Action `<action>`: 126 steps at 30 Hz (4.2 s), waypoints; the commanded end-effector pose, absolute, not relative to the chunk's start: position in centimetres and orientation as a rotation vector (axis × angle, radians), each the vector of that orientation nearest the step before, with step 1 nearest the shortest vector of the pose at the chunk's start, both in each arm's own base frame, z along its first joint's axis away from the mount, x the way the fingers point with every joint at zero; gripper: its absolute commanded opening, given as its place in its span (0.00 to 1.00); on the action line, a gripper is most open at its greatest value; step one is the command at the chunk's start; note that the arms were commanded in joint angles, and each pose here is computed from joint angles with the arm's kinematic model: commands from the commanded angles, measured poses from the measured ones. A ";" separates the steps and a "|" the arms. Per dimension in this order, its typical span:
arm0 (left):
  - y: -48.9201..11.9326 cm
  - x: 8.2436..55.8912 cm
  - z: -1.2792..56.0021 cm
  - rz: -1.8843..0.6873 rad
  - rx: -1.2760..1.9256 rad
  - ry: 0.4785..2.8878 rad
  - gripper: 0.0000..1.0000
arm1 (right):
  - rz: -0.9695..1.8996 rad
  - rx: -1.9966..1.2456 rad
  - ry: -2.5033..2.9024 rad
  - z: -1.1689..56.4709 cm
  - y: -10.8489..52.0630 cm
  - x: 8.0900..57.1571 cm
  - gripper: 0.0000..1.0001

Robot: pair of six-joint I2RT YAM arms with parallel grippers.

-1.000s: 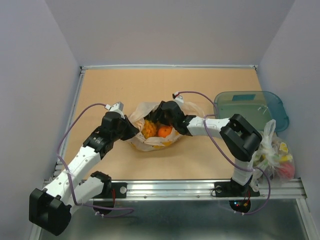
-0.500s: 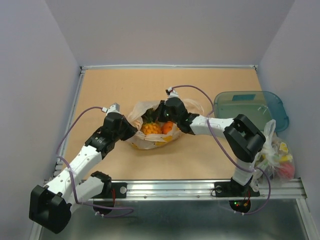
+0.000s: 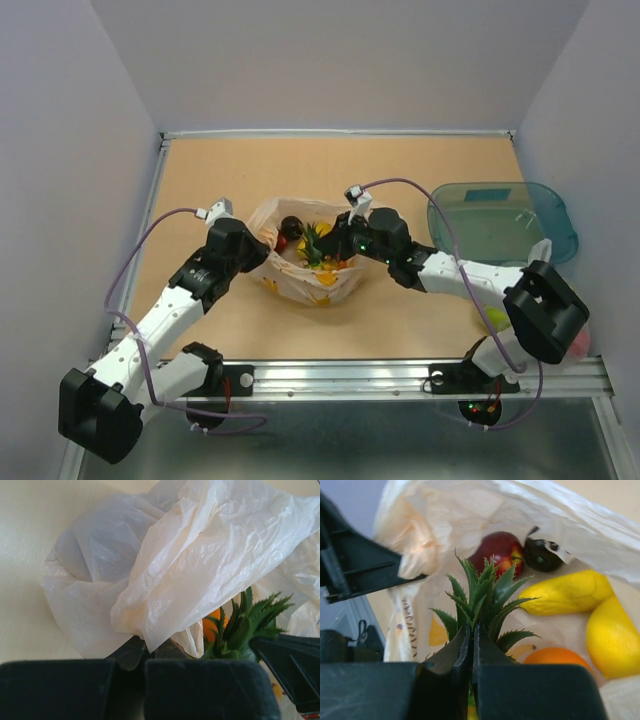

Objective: Untie the knot of the plastic bag and take out the fruit

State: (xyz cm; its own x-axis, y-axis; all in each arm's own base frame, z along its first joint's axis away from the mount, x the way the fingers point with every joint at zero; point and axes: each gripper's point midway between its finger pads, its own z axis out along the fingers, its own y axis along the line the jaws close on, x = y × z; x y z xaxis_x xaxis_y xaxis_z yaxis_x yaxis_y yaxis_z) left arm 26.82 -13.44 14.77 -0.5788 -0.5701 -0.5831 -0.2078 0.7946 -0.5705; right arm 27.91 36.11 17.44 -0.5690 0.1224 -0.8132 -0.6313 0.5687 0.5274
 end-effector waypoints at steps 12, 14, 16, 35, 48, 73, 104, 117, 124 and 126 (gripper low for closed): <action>-15.2 27.0 15.8 -0.619 -0.346 2.203 0.00 | 0.957 -0.399 1.472 31.8 35.8 31.7 0.01; -15.7 26.4 15.4 -0.648 -0.294 2.225 0.00 | 0.929 -0.363 1.426 33.3 35.7 32.7 0.01; -15.7 25.9 14.7 -0.644 -0.261 2.247 0.00 | 0.934 -0.343 1.398 34.7 36.3 33.5 0.01; -14.0 26.3 15.0 -0.513 -0.081 2.147 0.00 | 0.417 0.142 1.426 37.5 18.7 41.5 0.01; -15.8 25.4 16.8 -0.603 0.181 2.047 0.00 | 0.002 0.473 1.542 30.9 0.0 41.8 0.01; -15.0 25.9 19.5 -0.577 0.163 1.908 0.00 | -0.017 0.430 1.850 25.4 -1.5 39.5 1.00; -16.6 23.2 12.3 -0.796 -0.171 2.185 0.00 | 0.164 -0.371 2.226 5.3 25.1 18.7 0.47; -17.3 22.6 11.2 -0.781 -0.135 2.224 0.00 | 0.350 -0.455 2.004 16.4 32.4 21.7 0.85; -17.0 22.5 11.5 -0.750 -0.149 2.226 0.00 | 0.232 -0.352 2.045 12.9 33.1 24.4 0.93; -16.9 22.5 11.6 -0.745 -0.160 2.221 0.00 | 0.259 -0.314 2.058 11.9 33.2 25.2 0.93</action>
State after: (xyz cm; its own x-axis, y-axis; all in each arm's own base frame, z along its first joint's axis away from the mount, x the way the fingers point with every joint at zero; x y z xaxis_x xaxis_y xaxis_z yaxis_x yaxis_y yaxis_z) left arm 22.19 -17.01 10.57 -0.7204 -0.3149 -0.6180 0.1170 0.8230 -0.5558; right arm 22.80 33.07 12.55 -0.4651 -0.2041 -0.8614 -0.4129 0.9107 0.0072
